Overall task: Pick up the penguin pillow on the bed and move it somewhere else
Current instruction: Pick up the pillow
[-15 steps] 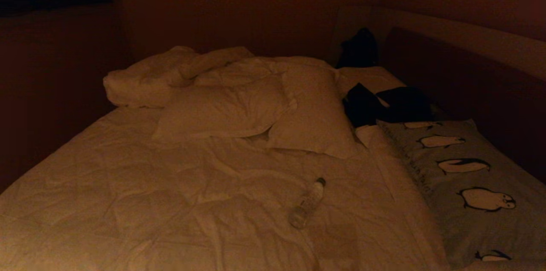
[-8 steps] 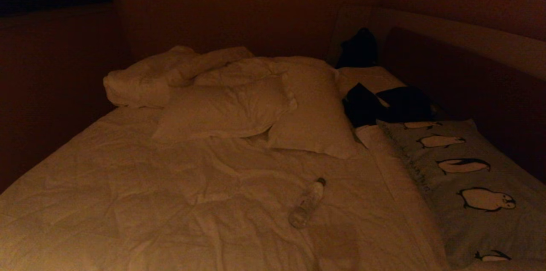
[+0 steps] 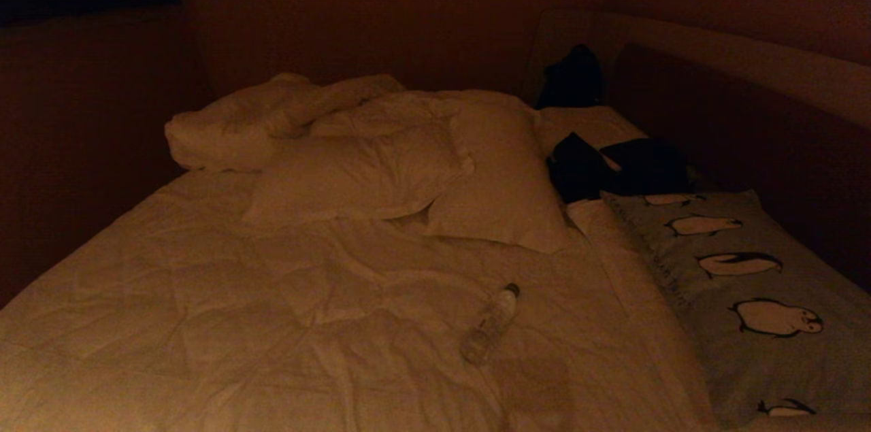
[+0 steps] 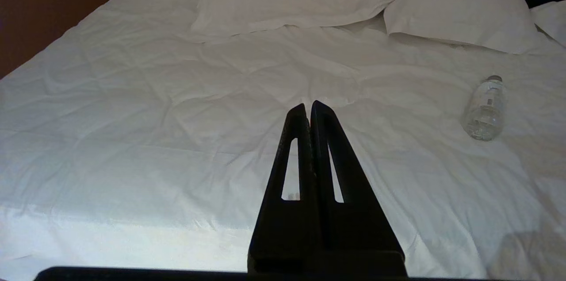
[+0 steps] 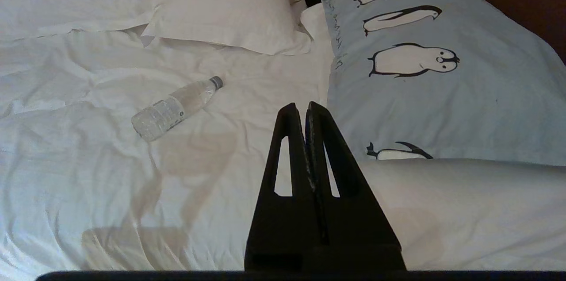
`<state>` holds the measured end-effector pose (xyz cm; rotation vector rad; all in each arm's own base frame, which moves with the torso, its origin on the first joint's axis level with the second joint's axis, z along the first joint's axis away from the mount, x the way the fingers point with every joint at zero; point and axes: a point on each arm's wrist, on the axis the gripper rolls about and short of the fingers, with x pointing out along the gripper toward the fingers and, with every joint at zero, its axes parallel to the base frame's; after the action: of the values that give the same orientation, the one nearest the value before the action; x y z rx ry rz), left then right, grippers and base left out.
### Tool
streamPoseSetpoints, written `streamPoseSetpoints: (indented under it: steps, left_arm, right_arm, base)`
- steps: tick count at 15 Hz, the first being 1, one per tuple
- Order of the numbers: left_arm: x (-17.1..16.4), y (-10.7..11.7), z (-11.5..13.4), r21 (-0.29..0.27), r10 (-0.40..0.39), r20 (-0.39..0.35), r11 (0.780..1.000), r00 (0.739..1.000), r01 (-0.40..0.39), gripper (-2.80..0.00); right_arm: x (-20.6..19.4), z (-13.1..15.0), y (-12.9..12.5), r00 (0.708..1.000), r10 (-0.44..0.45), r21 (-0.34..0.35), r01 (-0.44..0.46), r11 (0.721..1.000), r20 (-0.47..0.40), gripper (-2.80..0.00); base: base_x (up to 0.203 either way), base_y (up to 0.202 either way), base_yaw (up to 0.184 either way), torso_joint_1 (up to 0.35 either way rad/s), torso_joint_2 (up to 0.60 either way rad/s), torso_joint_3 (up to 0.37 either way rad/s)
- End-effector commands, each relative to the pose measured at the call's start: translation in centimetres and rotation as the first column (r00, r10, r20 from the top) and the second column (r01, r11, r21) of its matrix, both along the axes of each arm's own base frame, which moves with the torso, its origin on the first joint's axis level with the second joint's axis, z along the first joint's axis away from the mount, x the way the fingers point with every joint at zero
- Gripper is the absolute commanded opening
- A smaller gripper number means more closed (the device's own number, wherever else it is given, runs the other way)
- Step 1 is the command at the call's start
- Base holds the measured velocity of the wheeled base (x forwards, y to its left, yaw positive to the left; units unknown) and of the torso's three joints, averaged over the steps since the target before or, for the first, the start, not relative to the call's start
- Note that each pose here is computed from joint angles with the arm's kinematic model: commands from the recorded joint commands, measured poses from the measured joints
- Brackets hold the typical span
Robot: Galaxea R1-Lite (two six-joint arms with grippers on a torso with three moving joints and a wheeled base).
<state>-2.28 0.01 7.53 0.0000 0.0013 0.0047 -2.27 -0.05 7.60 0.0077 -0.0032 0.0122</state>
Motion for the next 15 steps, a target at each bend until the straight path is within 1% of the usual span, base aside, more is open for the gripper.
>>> streamPoseSetpoints:
  steps: [1,5,7,9,12,15]
  left_arm:
    - [0.0,0.0,0.0,-0.002,0.001,0.000,1.000,1.000,-0.001,-2.80]
    - [0.0,0.0,0.0,-0.002,0.000,0.000,1.000,1.000,0.000,-2.80]
    - [0.0,0.0,0.0,-0.001,0.000,0.001,1.000,1.000,0.000,-2.80]
    - [0.0,0.0,0.0,-0.002,0.001,0.000,1.000,1.000,-0.001,-2.80]
    - [0.0,0.0,0.0,-0.001,0.001,0.001,1.000,1.000,-0.001,-2.80]
    - [0.0,0.0,0.0,-0.001,0.001,0.000,1.000,1.000,-0.001,-2.80]
  right_arm:
    - [0.0,0.0,0.0,1.000,-0.001,0.000,0.001,1.000,-0.002,-2.80]
    - [0.0,0.1,0.0,1.000,0.001,-0.014,-0.001,1.000,0.006,-2.80]
    - [-0.2,0.7,0.0,1.000,0.002,-0.014,-0.001,1.000,0.027,-2.80]
    - [-0.8,2.5,0.0,0.996,0.011,-0.013,-0.010,1.000,0.090,-2.80]
    - [-1.6,4.5,0.1,0.985,0.066,-0.022,-0.064,0.998,0.161,-2.80]
    - [-2.5,6.7,0.1,0.971,0.072,-0.026,-0.068,0.997,0.229,-2.80]
  base:
    - [0.000,0.000,0.000,0.000,0.00,0.000]
    - [0.000,0.000,0.000,0.000,0.00,0.000]
    - [0.000,0.000,0.000,0.000,0.00,0.000]
    - [0.000,0.000,0.000,0.000,0.00,0.000]
    - [0.000,0.000,0.000,0.000,0.00,0.000]
    - [0.000,0.000,0.000,0.000,0.00,0.000]
